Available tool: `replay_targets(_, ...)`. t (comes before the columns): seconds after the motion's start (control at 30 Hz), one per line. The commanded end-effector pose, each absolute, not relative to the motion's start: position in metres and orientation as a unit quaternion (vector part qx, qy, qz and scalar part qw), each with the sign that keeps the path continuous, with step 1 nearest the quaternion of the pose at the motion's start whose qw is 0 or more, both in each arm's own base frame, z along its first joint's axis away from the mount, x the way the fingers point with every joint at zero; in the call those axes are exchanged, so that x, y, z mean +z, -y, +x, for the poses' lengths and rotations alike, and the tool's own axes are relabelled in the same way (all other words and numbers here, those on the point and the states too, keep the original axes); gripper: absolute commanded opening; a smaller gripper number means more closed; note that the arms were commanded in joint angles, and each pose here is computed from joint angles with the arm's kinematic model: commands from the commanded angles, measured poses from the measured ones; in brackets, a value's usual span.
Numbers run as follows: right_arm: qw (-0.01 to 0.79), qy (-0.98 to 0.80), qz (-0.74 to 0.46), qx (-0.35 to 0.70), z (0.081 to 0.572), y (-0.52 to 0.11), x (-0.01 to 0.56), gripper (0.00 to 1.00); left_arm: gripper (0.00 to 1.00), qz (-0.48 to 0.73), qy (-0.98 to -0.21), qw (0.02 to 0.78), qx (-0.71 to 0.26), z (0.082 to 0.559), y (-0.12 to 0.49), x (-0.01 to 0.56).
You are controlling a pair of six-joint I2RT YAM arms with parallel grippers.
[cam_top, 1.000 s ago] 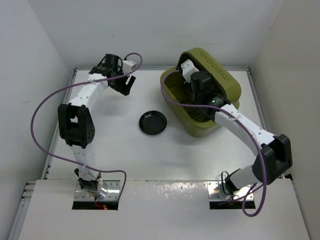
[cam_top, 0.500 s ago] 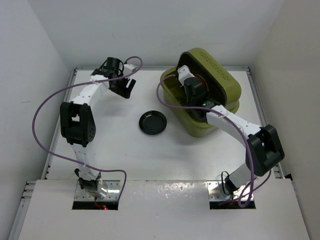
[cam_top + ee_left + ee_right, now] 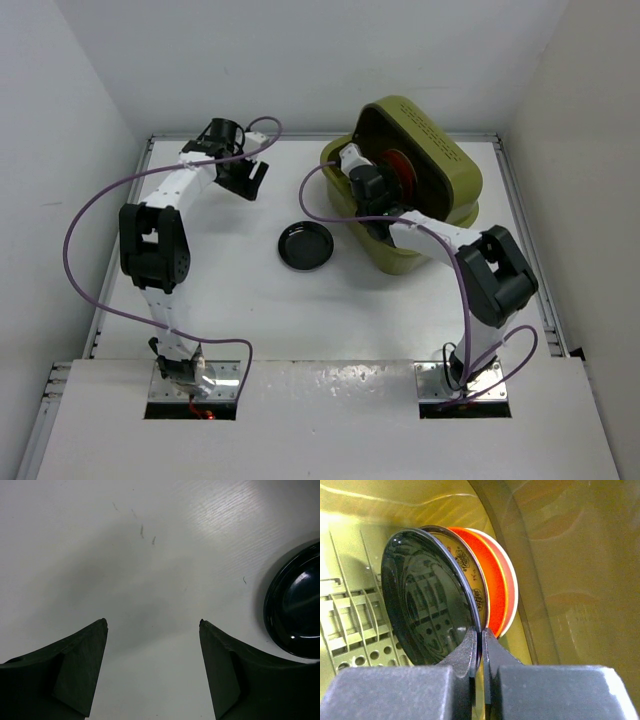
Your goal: Load the plates into the dish rack
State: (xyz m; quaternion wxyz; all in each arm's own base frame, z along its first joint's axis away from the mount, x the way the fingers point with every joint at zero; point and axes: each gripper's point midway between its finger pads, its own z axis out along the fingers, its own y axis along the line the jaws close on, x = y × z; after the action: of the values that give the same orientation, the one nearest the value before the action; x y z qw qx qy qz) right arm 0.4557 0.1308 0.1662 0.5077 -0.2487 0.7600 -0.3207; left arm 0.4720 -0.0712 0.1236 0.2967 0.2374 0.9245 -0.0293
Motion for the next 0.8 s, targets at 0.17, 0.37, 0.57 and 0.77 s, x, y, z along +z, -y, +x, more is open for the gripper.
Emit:
replay_targets(0.17, 0.546, -0.741, -0.212, -0.329, 0.458, -0.135, 0.186, 0.0, 0.78, 0.235, -0.922, 0.306, -0.027, 0.469, 0.067, 0.13)
replay_targets(0.37, 0.528, -0.742, -0.221, -0.348, 0.451, -0.132, 0.165, 0.0, 0.78, 0.236, -0.922, 0.306, -0.032, 0.469, 0.068, 0.13)
replay_targets(0.57, 0.52, -0.746, -0.233, -0.346, 0.447, -0.133, 0.148, 0.0, 0.78, 0.236, -0.923, 0.302, -0.032, 0.467, 0.068, 0.127)
replay_targets(0.77, 0.509, -0.749, -0.242, -0.35, 0.448, -0.134, 0.135, 0.0, 0.78, 0.236, -0.923, 0.302, -0.032, 0.465, 0.068, 0.128)
